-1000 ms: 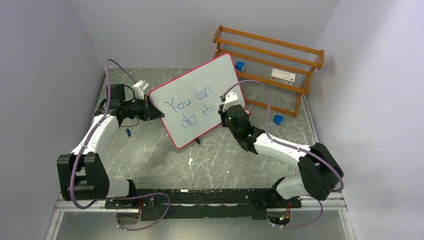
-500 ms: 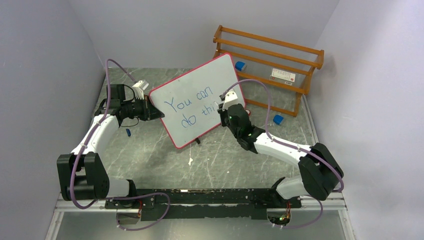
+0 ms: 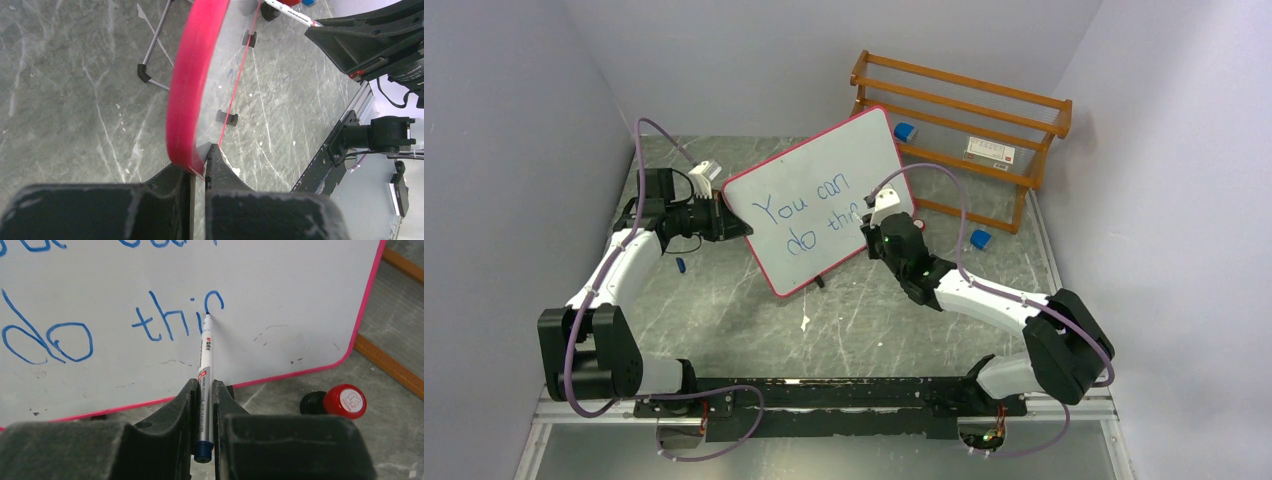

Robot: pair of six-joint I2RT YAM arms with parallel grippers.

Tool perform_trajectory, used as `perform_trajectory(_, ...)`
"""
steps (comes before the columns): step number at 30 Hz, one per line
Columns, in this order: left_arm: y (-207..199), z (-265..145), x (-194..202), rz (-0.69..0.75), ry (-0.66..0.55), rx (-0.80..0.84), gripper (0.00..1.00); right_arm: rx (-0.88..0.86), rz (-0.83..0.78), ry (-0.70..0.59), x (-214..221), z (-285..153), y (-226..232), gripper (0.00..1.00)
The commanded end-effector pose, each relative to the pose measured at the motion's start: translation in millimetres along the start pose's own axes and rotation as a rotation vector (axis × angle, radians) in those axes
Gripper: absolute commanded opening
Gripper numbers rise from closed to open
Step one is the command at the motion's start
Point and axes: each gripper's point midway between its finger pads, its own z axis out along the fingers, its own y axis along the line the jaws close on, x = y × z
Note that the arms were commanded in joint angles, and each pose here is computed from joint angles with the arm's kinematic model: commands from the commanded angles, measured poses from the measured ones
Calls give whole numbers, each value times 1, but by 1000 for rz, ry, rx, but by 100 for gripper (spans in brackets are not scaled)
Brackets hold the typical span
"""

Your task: Write a sentence on the whiteboard

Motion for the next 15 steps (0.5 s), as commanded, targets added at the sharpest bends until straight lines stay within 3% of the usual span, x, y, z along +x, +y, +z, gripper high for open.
perform_trajectory(1, 52, 2, 13, 55, 50, -235, 5, 32, 2, 53, 19, -5, -7, 0)
perform_trajectory(15, 52, 2, 14, 56, 50, -235, 5, 43, 0, 76, 27, -5, -10, 0)
